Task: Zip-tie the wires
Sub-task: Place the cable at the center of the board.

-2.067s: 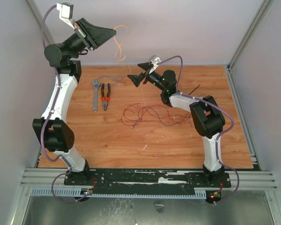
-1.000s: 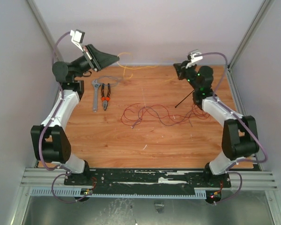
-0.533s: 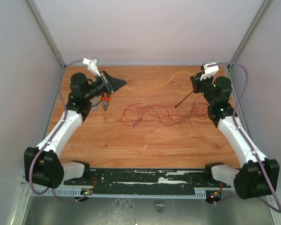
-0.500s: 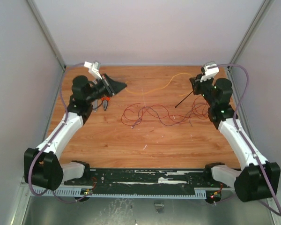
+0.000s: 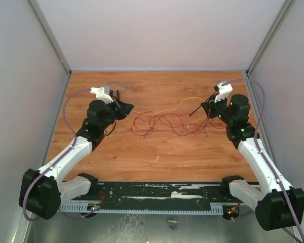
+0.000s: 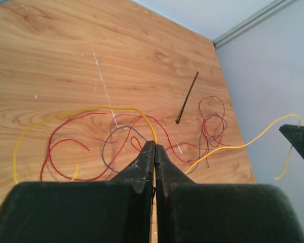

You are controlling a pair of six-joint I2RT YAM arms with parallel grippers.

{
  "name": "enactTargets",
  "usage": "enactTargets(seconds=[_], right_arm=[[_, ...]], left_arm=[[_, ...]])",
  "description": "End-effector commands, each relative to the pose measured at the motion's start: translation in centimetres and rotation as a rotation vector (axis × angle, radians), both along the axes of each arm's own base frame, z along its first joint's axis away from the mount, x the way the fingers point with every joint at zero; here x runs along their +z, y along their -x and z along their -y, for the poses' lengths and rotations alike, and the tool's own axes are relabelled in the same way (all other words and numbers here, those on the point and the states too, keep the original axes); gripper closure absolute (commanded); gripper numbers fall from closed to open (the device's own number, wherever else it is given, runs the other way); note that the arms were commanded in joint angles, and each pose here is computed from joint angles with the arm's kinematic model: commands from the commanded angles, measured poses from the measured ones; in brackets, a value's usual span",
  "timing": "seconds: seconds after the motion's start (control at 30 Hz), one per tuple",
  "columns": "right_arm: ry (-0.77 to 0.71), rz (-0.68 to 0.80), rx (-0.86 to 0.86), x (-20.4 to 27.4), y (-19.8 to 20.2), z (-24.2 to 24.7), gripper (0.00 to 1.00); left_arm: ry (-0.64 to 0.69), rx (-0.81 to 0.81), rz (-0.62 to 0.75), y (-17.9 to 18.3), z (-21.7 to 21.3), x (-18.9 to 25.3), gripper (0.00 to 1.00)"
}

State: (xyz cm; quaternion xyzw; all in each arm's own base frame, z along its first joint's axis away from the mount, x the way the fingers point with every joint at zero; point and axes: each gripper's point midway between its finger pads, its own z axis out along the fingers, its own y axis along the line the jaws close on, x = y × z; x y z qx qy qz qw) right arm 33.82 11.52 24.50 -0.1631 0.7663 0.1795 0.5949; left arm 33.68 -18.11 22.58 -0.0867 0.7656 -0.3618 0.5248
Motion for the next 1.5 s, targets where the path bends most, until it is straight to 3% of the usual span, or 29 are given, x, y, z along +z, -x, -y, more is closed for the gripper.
enactTargets(seconds=[0.0, 0.2, 0.57, 0.73, 0.87, 1.0, 1.13, 1.3, 1.47], right_arm=[[-0.028, -0.046, 0.04, -0.8, 0.9, -1.0, 1.0], [-0.04, -0.036, 0.037, -0.4, 0.7, -1.1, 1.0], [-0.036, 0.007, -0.001, 1.9, -0.3, -0.8, 1.0], [-0.004, -0.017, -0.054, 0.8, 0.2, 0.4, 1.0], [0.006, -0.048, -0.072, -0.7, 0.7, 0.7, 1.0], [0.014, -0.059, -0.089, -1.3, 0.8, 1.0, 1.0], [0.017, -0.06, -0.111, -1.3, 0.5, 1.4, 1.0], [0.04, -0.051, -0.226, -1.3, -0.4, 3.3, 1.0], [0.049, -0.049, -0.244, -1.5, -0.6, 3.6, 1.0]], left_arm=[[-0.034, 0.062, 0.009, -0.7, -0.7, -0.9, 1.0], [-0.029, 0.038, -0.014, -1.3, 0.7, -2.7, 1.0], [-0.006, -0.024, 0.09, -6.8, 4.3, 2.0, 1.0], [0.063, 0.012, 0.044, -4.5, 3.2, -0.8, 0.99], [0.148, 0.029, -0.036, -0.9, 2.2, -5.4, 0.97], [0.154, 0.04, -0.112, 1.2, 1.5, -9.2, 0.94], [0.118, 0.044, -0.088, 0.8, 1.4, -8.3, 0.76], [0.095, 0.048, -0.086, 0.4, 1.4, -8.0, 0.4], [0.066, 0.069, -0.102, 0.6, 0.8, -8.9, 0.3]])
